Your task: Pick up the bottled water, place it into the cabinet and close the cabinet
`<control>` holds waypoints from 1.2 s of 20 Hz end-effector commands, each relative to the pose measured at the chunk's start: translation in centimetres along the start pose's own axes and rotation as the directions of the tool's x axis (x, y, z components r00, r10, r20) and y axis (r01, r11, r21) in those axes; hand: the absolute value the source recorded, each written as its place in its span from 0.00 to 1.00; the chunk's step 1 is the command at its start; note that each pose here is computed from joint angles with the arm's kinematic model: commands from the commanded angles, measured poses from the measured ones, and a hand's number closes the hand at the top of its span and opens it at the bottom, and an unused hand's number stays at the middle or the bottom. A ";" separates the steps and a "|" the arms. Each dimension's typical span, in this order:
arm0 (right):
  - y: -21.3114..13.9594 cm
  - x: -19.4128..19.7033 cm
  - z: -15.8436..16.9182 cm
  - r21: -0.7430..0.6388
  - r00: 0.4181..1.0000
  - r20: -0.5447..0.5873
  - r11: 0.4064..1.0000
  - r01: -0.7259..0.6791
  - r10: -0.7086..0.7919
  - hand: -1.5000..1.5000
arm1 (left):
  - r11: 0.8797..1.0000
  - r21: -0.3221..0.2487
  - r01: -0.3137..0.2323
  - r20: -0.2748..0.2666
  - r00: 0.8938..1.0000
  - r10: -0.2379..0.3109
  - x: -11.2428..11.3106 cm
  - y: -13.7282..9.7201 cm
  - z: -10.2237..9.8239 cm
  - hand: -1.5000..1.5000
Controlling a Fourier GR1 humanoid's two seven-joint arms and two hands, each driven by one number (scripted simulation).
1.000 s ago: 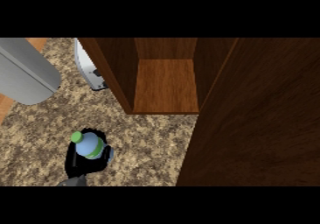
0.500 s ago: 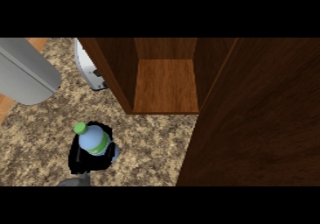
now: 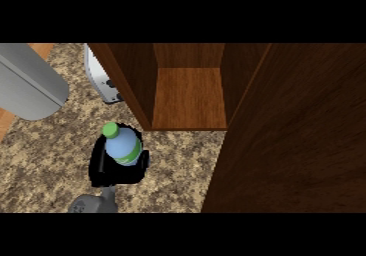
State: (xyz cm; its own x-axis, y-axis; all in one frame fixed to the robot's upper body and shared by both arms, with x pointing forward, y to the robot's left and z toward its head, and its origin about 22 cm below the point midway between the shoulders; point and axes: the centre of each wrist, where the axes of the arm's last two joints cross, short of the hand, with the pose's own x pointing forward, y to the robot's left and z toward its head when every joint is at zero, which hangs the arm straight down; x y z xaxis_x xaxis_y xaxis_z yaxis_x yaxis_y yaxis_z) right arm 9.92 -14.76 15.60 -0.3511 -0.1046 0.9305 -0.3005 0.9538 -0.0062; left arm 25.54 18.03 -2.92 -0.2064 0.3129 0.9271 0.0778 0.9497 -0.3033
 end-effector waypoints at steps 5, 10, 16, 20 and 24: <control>-0.1 2.9 1.5 -0.027 0.999 0.032 0.999 -0.025 0.026 0.00 | 1.000 -0.023 0.010 0.012 1.000 -0.010 2.8 -5.9 -1.6 1.00; -1.1 3.6 1.5 0.002 0.998 0.050 1.000 -0.027 0.027 0.00 | 0.998 -0.039 0.056 0.033 0.998 -0.055 3.8 -8.5 -5.8 1.00; -0.3 2.3 0.6 -0.021 0.999 0.048 1.000 -0.019 0.020 0.00 | 0.995 0.011 0.097 0.057 0.994 -0.097 3.6 -9.6 -7.9 1.00; -1.3 1.5 -0.1 -0.031 0.999 0.051 0.999 -0.006 0.008 0.00 | 0.987 0.026 0.159 0.063 0.985 -0.160 3.7 -9.8 -11.2 1.00; -0.5 2.8 0.9 -0.009 0.998 0.062 1.000 0.009 -0.008 0.00 | 0.978 0.035 0.203 0.042 0.978 -0.205 4.0 -11.4 -12.4 1.00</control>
State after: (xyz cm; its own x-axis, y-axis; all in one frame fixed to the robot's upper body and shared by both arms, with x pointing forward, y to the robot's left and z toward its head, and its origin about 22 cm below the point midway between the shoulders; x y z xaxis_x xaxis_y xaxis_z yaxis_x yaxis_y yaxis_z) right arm 10.26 -15.25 15.65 -0.3650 -0.0969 0.9259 -0.2861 0.9581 -0.0125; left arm 34.62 9.12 6.79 -0.2674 0.1600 0.9502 0.0242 0.9869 -0.1593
